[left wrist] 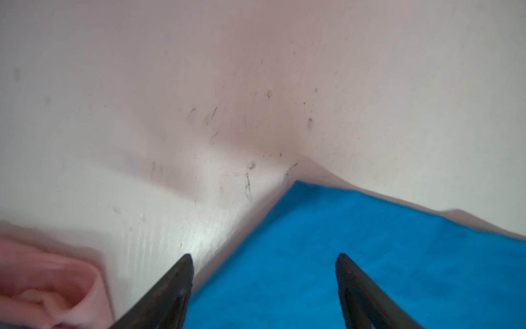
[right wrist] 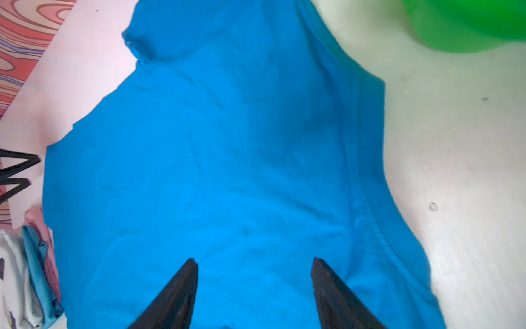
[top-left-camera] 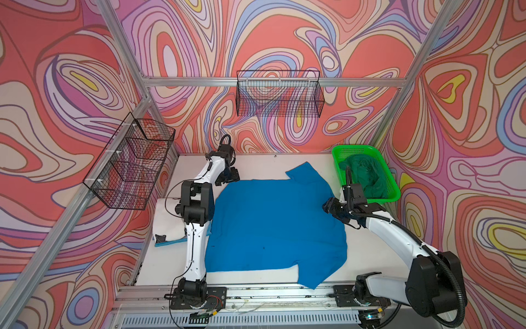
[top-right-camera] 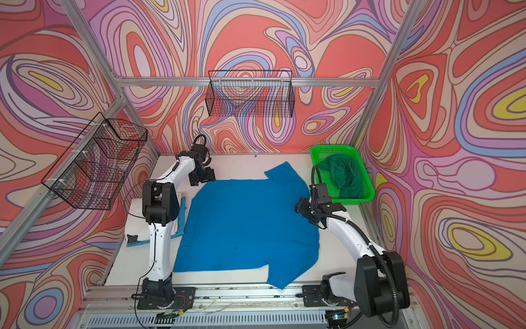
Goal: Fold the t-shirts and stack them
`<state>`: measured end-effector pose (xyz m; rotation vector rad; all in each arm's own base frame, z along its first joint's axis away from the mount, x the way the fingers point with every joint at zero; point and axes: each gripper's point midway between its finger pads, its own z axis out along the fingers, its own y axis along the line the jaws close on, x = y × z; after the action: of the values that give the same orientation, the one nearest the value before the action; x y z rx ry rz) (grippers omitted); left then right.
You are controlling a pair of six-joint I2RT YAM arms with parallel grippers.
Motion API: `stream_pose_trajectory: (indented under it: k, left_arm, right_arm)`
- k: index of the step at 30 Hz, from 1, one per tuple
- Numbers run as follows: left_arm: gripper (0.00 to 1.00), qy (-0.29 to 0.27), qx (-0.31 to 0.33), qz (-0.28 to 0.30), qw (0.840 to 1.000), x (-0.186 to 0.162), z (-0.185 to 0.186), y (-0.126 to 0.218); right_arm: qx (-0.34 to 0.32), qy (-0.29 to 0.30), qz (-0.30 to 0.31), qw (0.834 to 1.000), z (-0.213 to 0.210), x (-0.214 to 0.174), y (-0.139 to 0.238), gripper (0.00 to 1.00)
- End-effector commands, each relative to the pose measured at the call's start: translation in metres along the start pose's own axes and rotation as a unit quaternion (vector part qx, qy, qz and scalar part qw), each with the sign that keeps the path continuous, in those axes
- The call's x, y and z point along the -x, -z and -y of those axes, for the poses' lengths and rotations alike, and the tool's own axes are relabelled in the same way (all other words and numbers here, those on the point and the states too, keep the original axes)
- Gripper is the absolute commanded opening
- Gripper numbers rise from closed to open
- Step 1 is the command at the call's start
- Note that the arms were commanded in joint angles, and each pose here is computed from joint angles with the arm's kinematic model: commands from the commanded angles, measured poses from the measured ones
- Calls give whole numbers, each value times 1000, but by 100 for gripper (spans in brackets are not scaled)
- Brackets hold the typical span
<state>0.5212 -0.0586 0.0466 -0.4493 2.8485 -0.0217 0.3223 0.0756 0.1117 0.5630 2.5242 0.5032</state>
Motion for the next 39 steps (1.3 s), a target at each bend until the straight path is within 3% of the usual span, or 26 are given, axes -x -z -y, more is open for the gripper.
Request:
stream_pose_trajectory:
  k: [1,6,12,16,21,25,29,34,39]
  left_arm:
    - [71,-13,-9,-44,999,-14,2,-10]
    - [52,-11,-15,-47,999,-19,3,-12]
    - [15,-11,-5,4,1000,-10,-1,14]
    - [11,-49,48,99,993,-3,-1,46]
    - [9,-99,127,191,968,-12,4,69]
    - [10,-115,149,210,959,-29,9,66]
    - [22,-121,152,199,961,-51,15,49]
    - [44,-132,129,187,965,-75,30,34]
    - [76,-120,112,207,964,-75,30,42]
  right_arm:
    - [19,5,-14,1000,-9,1,2,67]
    - [25,5,-12,1000,-13,4,2,67]
    - [32,-2,-6,999,-17,8,0,66]
    - [47,-10,5,999,-31,25,-5,66]
    - [56,-15,16,998,-49,53,-19,65]
    - [61,-21,21,998,-62,69,-31,65]
    - [68,-26,22,997,-77,81,-45,65]
    - [70,-26,14,997,-93,94,-67,65]
    - [67,-18,8,998,-106,109,-94,65]
